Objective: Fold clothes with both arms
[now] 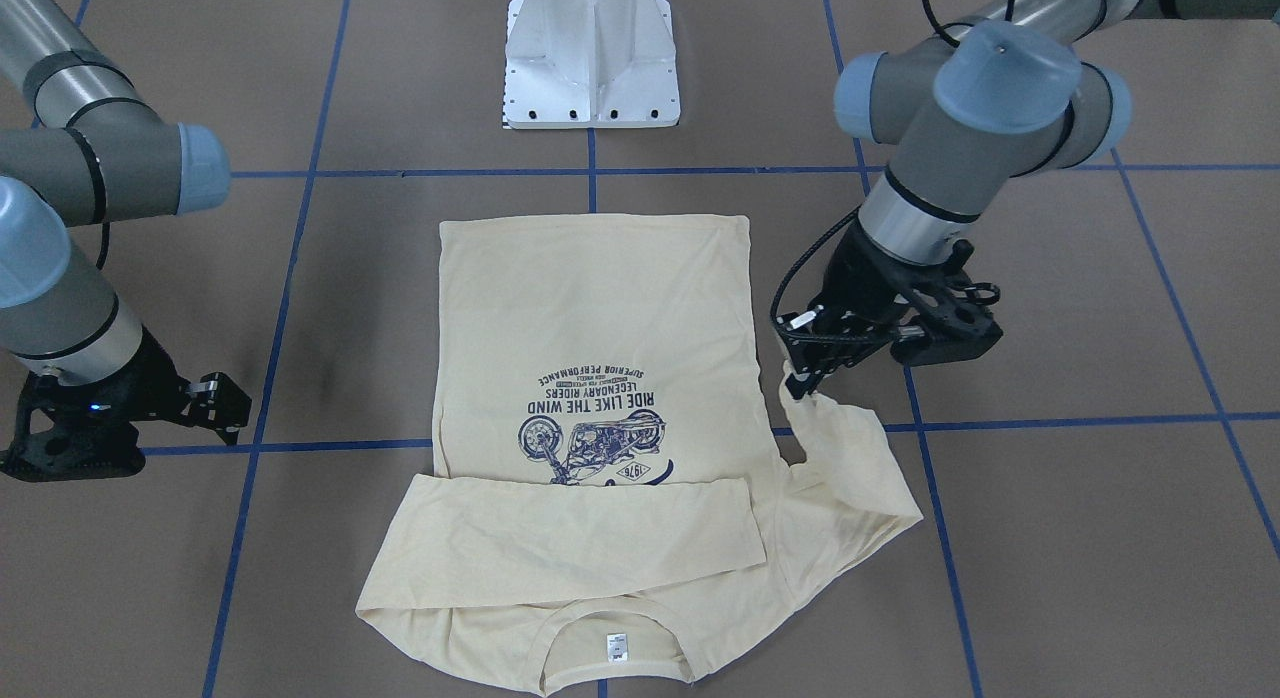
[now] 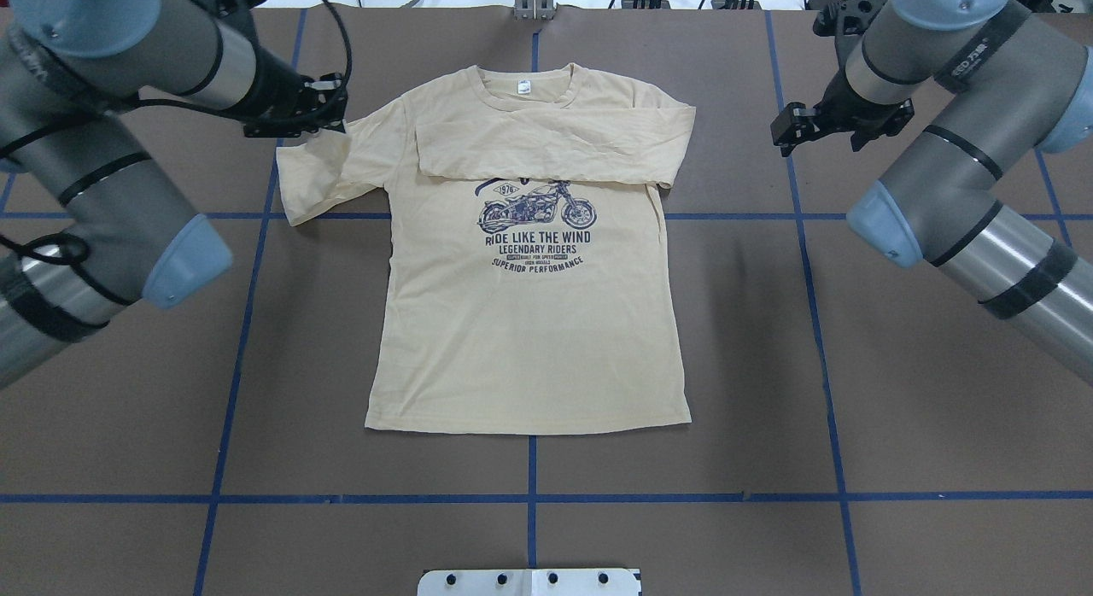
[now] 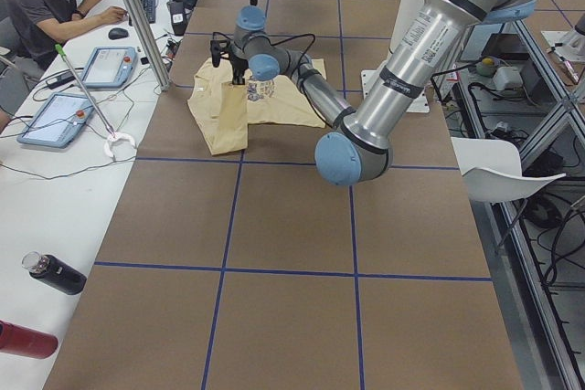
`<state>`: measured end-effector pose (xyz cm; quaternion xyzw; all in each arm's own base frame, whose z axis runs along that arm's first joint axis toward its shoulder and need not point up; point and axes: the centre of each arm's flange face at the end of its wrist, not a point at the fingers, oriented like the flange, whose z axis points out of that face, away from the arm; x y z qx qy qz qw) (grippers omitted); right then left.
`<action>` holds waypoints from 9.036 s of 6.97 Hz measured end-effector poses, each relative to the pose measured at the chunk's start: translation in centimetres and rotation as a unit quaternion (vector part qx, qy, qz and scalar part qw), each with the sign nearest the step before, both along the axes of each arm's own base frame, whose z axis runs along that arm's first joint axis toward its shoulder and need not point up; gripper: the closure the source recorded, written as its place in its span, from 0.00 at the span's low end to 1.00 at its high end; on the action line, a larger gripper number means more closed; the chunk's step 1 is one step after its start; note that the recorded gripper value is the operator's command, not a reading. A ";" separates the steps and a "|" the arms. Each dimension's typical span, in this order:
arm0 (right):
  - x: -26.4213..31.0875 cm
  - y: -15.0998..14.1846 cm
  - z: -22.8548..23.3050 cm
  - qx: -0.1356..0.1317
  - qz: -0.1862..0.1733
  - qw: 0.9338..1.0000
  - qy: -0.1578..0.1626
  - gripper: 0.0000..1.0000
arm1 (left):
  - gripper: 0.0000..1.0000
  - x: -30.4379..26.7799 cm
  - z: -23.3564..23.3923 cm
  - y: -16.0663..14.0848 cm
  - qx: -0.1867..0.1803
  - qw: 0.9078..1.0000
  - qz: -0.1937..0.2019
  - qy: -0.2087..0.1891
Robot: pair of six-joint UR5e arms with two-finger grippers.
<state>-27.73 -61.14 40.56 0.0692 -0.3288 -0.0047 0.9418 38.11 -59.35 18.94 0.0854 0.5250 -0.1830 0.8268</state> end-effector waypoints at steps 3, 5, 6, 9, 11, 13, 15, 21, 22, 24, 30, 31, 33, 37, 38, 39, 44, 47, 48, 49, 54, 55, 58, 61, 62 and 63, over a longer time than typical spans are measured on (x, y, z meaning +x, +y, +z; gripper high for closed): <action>2.9 -0.7 2.2 -0.004 -0.009 1.000 0.006 0.00 | 1.00 5.7 -7.7 -5.6 0.004 0.999 -0.009 0.049; 3.1 -1.0 2.8 -0.003 -0.012 1.000 0.009 0.00 | 1.00 7.0 -10.0 -6.6 0.011 0.997 0.003 0.075; 3.1 -1.0 2.9 -0.002 -0.013 1.000 0.009 0.00 | 1.00 7.8 -11.0 -5.8 0.007 0.996 0.021 0.090; 3.0 -1.1 3.3 -0.004 -0.014 1.000 0.011 0.00 | 1.00 13.2 -9.7 -3.2 -0.003 0.993 0.053 0.104; 2.8 -1.2 3.8 -0.008 -0.015 1.000 0.014 0.00 | 1.00 15.8 -7.4 -3.5 0.007 0.995 0.032 0.098; 2.6 -1.4 4.2 -0.012 -0.015 1.000 0.016 0.00 | 1.00 18.2 -6.2 -3.6 0.021 0.995 0.018 0.100; 2.5 -1.5 4.0 -0.011 -0.015 1.000 0.016 0.00 | 0.00 21.9 -6.3 -1.1 0.038 0.993 0.024 0.107; 1.8 -1.9 2.3 -0.005 -0.017 1.000 -0.005 0.00 | 0.00 25.0 -7.9 3.8 0.126 0.979 0.035 0.155; 1.4 -1.7 1.3 -0.005 -0.016 1.000 -0.026 0.00 | 0.00 24.1 -7.3 3.3 0.122 0.981 0.034 0.148; -0.9 0.3 -1.4 -0.021 0.005 0.997 -0.073 0.00 | 0.00 19.9 -3.1 5.0 0.092 0.987 0.055 0.116; -13.0 18.3 -7.1 -0.096 0.021 0.983 -0.158 0.00 | 0.00 4.8 3.5 15.6 0.092 0.991 0.094 0.008; -15.7 21.8 -6.5 -0.098 0.027 0.980 -0.173 0.01 | 0.00 4.1 3.1 16.4 0.097 0.991 0.093 0.013; -19.4 27.7 -4.6 -0.093 0.026 0.981 -0.170 0.01 | 0.00 3.4 2.4 17.3 0.103 0.990 0.093 0.021; -20.9 30.5 -3.3 -0.096 0.013 0.983 -0.156 0.27 | 0.00 3.3 2.2 17.5 0.103 0.990 0.094 0.023; -21.1 30.7 -3.4 -0.096 0.011 0.983 -0.157 0.38 | 0.00 3.3 2.3 17.5 0.104 0.990 0.094 0.022; -21.2 30.8 -3.5 -0.096 0.010 0.983 -0.158 0.49 | 0.00 3.3 2.3 17.5 0.104 0.990 0.094 0.022; -21.6 31.2 -3.8 -0.099 0.006 0.983 -0.152 1.00 | 0.00 3.3 2.7 17.5 0.104 0.990 0.095 0.018; -21.8 31.7 -4.3 -0.102 0.001 0.984 -0.148 1.00 | 0.01 3.4 2.9 17.5 0.103 0.990 0.096 0.017; -21.7 31.7 -4.4 -0.103 0.001 0.984 -0.147 1.00 | 0.01 3.4 2.9 17.5 0.103 0.990 0.096 0.017; -21.7 31.7 -4.4 -0.104 0.001 0.984 -0.146 1.00 | 0.01 3.4 2.9 17.5 0.103 0.990 0.096 0.017; -20.4 32.2 -6.6 -0.105 -0.001 0.984 -0.146 1.00 | 0.01 3.3 2.9 17.5 0.104 0.990 0.096 0.017; -20.2 32.3 -7.2 -0.105 -0.002 0.984 -0.145 1.00 | 0.01 3.3 2.8 17.5 0.104 0.990 0.096 0.017; -20.6 32.5 -7.3 -0.106 -0.003 0.984 -0.141 0.00 | 0.01 3.4 2.8 17.5 0.104 0.990 0.096 0.018; -21.0 32.3 -7.4 -0.101 0.001 0.985 -0.140 0.00 | 0.01 3.5 2.7 17.6 0.104 0.990 0.097 0.018; -21.2 32.1 -7.4 -0.096 0.006 0.985 -0.140 0.00 | 0.01 3.5 2.7 17.6 0.104 0.990 0.098 0.018; -21.3 31.9 -7.4 -0.092 0.010 0.986 -0.139 0.00 | 0.01 3.5 2.7 17.6 0.104 0.990 0.098 0.018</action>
